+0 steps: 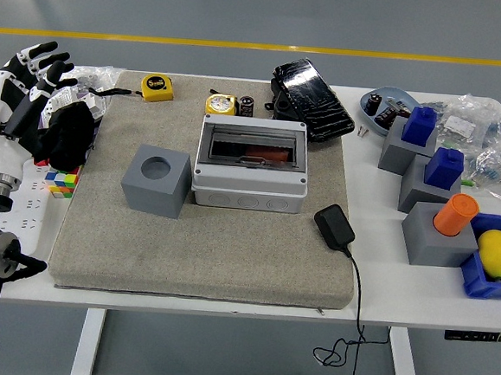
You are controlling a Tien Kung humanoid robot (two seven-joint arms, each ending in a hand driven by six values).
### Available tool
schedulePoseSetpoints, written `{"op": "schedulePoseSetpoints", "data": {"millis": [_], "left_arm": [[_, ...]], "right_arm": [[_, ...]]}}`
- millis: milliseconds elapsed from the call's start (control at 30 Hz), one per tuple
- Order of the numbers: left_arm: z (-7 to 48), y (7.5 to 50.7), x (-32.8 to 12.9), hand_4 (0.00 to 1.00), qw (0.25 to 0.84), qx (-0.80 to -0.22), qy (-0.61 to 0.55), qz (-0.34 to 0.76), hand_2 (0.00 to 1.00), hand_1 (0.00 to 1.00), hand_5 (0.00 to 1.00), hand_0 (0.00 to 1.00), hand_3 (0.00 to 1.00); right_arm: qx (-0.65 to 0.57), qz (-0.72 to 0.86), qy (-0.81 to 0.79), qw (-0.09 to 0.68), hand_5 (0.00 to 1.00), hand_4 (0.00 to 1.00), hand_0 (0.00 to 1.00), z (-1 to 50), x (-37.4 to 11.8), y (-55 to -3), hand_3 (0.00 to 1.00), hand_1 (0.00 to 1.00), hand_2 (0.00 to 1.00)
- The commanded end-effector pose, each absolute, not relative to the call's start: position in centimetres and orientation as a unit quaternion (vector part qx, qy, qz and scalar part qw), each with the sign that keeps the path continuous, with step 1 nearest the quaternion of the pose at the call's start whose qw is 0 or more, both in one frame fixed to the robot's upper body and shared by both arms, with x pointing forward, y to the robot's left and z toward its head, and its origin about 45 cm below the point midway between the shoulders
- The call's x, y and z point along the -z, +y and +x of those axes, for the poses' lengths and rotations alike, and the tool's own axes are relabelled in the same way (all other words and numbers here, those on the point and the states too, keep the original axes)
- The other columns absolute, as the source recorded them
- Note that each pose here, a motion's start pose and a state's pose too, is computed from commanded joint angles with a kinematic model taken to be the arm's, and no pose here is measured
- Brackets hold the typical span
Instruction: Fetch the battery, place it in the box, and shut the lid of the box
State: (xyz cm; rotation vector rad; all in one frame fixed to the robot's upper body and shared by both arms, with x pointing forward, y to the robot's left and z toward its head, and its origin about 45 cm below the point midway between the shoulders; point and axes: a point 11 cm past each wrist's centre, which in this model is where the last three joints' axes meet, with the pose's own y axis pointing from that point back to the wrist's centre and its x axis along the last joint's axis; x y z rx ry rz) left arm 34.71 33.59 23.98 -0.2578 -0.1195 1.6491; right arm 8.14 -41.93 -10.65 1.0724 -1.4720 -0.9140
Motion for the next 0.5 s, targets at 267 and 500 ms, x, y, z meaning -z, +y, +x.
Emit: {"op": "schedulePoseSetpoints", "data": {"millis": [267,500], "left_arm": [[34.5,33.79,-23.5,0.998,0.672,-0.731,-0.049,-0.106,0.664,0.659,0.483,0.529,0.677],[34.4,33.46,-23.21,0.998,0.675,-0.729,-0.045,-0.105,0.664,0.65,0.482,0.52,0.673]], "right_arm": [[0.386,0.447,-0.61,0.528,0.581,0.998,0.647,7.76,10.78,-41.73,0.591,0.641,0.676],[0.391,0.443,-0.608,0.529,0.581,0.998,0.647,7.22,10.89,-41.7,0.591,0.642,0.677]]}}
